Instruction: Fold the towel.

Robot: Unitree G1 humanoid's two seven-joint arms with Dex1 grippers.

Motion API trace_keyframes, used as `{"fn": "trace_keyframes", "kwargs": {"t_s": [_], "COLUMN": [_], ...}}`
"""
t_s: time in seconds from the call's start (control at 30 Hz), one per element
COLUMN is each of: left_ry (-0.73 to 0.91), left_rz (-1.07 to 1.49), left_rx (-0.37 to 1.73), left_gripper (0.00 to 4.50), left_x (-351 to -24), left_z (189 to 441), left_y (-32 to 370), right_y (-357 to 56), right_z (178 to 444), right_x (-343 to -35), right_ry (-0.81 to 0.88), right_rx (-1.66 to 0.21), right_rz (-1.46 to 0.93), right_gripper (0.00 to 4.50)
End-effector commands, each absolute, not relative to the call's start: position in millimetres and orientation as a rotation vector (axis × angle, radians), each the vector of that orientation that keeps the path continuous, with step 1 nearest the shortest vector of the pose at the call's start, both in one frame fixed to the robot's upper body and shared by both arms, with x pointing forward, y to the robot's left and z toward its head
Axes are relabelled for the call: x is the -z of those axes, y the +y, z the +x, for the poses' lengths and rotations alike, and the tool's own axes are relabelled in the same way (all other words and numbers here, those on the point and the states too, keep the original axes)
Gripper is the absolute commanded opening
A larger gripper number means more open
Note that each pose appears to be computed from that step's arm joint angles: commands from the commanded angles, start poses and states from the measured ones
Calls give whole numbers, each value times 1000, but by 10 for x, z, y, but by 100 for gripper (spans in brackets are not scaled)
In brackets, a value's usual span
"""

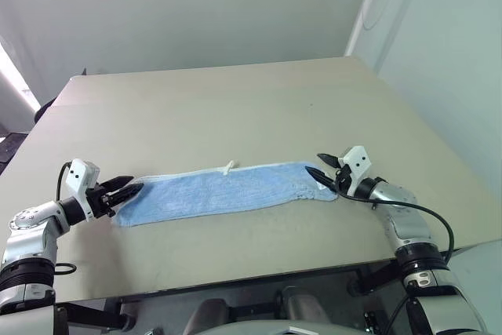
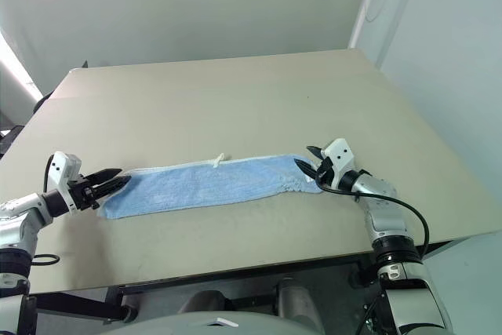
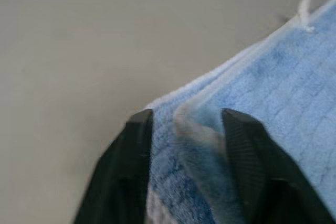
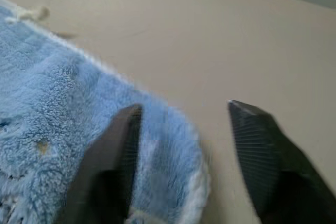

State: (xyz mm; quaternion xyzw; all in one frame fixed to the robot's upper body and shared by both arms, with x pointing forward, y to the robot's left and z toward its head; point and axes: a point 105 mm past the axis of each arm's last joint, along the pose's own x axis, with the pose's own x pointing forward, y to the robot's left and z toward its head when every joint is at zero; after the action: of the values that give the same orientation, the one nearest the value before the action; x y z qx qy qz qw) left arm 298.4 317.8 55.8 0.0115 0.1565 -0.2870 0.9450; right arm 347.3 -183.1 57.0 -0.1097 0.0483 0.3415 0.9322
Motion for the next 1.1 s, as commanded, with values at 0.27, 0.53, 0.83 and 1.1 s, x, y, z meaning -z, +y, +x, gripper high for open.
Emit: {"fn": "trace_keyframes", "kwargs": {"t_s": [0.27, 0.53, 0.83, 1.1], "left_ry": [102, 50, 62, 102], "left_rz": [77, -7, -6, -23], "left_rx": [381, 592, 764, 840], "left_gripper": [287, 287, 287, 287], "left_x": [-1060, -1350, -1398, -1227], "left_z": [3190, 2961, 2910, 2890], "left_y": [3509, 3137, 2598, 2345], "right_y": [-2252, -2464, -2411, -2118], "right_z": [3810, 3479, 2960, 2895], "right_x": [-1110, -949, -896, -553], "right_ry": [24, 590, 811, 928], "right_rx": [-416, -479, -696, -702], "right_rz": [111, 541, 733, 807], "right_gripper": [445, 445, 445, 445]}}
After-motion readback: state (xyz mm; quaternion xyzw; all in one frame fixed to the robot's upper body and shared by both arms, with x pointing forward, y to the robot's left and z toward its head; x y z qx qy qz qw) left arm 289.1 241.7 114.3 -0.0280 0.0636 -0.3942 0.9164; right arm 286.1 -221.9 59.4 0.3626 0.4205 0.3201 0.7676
